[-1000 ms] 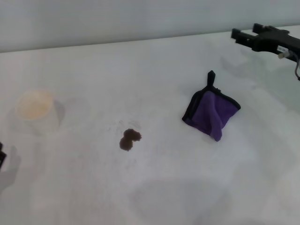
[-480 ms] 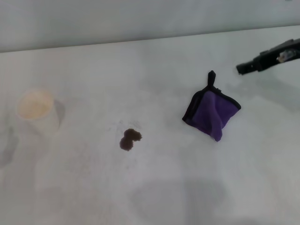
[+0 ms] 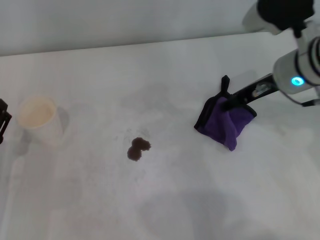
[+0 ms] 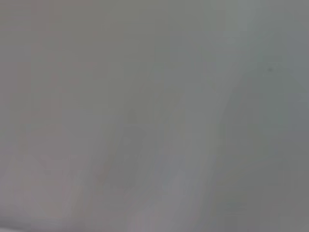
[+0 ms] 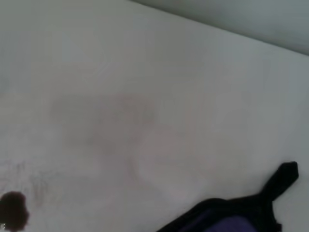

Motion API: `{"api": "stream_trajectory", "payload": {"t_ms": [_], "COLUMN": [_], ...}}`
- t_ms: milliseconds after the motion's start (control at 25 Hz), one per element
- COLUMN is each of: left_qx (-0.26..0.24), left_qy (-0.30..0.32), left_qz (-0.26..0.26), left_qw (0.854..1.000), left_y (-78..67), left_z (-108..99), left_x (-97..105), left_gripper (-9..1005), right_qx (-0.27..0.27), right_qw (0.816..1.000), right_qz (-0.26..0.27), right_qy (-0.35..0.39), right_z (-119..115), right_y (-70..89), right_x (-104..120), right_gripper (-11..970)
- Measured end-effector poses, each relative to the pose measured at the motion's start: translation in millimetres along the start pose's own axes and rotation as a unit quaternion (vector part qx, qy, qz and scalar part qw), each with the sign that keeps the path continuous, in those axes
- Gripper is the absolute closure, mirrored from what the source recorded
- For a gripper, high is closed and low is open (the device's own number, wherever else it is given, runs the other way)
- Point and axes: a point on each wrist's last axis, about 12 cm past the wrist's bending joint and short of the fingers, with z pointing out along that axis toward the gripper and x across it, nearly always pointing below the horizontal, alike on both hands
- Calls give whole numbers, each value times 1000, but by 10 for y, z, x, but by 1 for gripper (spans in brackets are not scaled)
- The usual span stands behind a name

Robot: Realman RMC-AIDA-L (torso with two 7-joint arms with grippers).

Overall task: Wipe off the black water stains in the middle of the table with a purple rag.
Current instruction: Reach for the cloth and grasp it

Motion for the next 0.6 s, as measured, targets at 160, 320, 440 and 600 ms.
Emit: {"api": "stream_trajectory", "payload": {"t_ms": [160, 320, 440, 600], "left_qx": [-14, -30, -32, -27], "left_qy": [-2, 13, 23, 23], "left_qz": [-43, -80, -87, -85], "left_qw": [999, 996, 995, 996], "left_y": [15, 51, 59, 55], "left_z": [30, 88, 108, 109], "left_x": [-5, 17, 32, 27], "left_gripper": [108, 109, 109, 108], "right_qx": [2, 0, 3, 6], "right_qw": [1000, 999, 999, 999], "right_qz": [0, 5, 8, 11], "right_qy": [9, 32, 45, 45], "right_z": [102, 254, 339, 389], "right_y": [30, 53, 34, 11], "right_x": [-19, -34, -23, -6], "right_gripper": [134, 135, 135, 138]}}
